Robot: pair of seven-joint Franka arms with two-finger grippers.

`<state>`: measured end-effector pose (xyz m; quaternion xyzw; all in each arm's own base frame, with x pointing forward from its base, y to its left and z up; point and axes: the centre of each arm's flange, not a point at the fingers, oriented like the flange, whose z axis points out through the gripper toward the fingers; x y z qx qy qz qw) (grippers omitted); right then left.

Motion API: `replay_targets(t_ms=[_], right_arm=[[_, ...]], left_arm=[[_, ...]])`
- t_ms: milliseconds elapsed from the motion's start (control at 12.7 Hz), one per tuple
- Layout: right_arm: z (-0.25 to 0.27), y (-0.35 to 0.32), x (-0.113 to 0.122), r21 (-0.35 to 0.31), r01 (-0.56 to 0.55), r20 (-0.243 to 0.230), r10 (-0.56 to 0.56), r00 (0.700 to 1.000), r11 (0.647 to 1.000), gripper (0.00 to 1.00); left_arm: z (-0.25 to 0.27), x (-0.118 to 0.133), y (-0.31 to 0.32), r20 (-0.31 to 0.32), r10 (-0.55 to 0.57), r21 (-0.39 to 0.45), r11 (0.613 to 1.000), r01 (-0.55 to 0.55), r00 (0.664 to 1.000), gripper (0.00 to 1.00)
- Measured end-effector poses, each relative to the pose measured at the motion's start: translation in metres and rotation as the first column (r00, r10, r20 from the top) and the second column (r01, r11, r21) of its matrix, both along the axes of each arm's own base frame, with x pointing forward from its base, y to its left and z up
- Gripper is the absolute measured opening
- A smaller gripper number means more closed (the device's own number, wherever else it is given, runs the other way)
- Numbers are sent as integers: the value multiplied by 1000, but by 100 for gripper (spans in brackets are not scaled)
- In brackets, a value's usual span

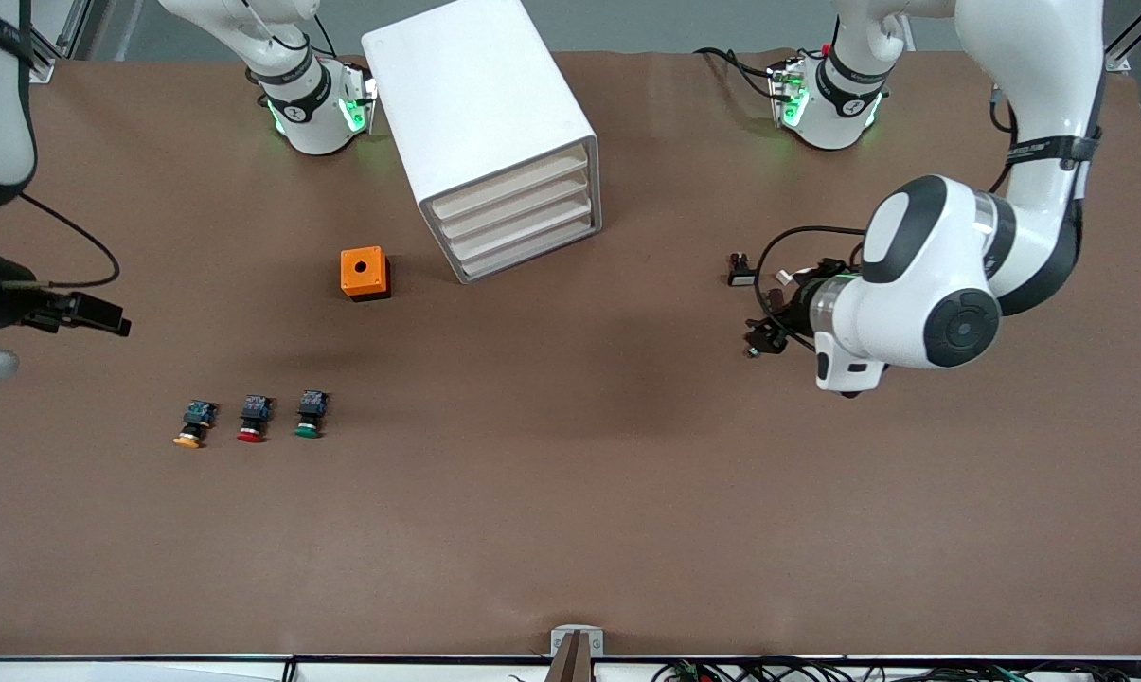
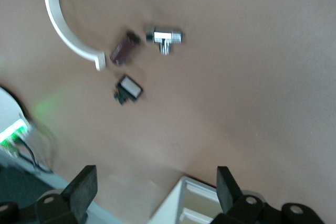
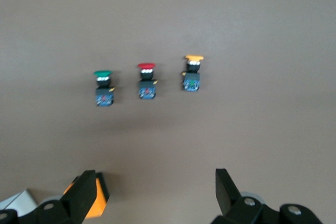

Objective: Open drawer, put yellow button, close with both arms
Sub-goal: 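Reach the left gripper to the drawer while the right gripper reaches the yellow button, then pull the drawer open with the left gripper while the right gripper grasps the button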

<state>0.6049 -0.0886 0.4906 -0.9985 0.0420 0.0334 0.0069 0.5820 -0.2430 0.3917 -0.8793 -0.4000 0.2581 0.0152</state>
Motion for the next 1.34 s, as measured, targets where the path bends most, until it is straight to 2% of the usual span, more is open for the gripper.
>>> replay_targets(t_ms=[157,315,472,629,787,944,1022,1180,1258,1337], right_arm=[[-38,-14,11,-10,19,40,-18,999,1000,100],[-91,-28,12,-23,42,94,-39,995,999,100],[-147,-39,5,-32,61,125,-57,991,998,100],[-189,-41,0,-34,82,116,-78,990,996,100],[-215,-39,2,-35,105,111,-100,989,994,100],[-238,-37,0,-38,107,124,-102,987,994,100],[-250,-33,-2,-39,106,129,-100,987,994,100],[-271,-30,-4,-40,110,132,-104,986,993,100],[-279,-30,-4,-41,111,136,-105,985,993,100],[-287,-31,-4,-43,113,144,-106,984,993,100]], left_arm=[[-10,-10,-28,-66,116,42,993,-113,991,100],[-25,-27,-64,-125,226,127,969,-211,966,100],[-41,-47,-102,-175,323,217,934,-284,930,100],[-54,-62,-136,-239,424,281,891,-356,874,100],[-71,-73,-166,-311,542,363,827,-429,781,100],[-90,-81,-189,-393,606,415,788,-455,691,100],[-98,-85,-199,-449,630,431,774,-463,634,100],[-112,-89,-212,-538,690,494,723,-483,484,100],[-118,-89,-214,-552,718,532,695,-484,425,100],[-122,-89,-216,-552,741,567,670,-480,383,100]])
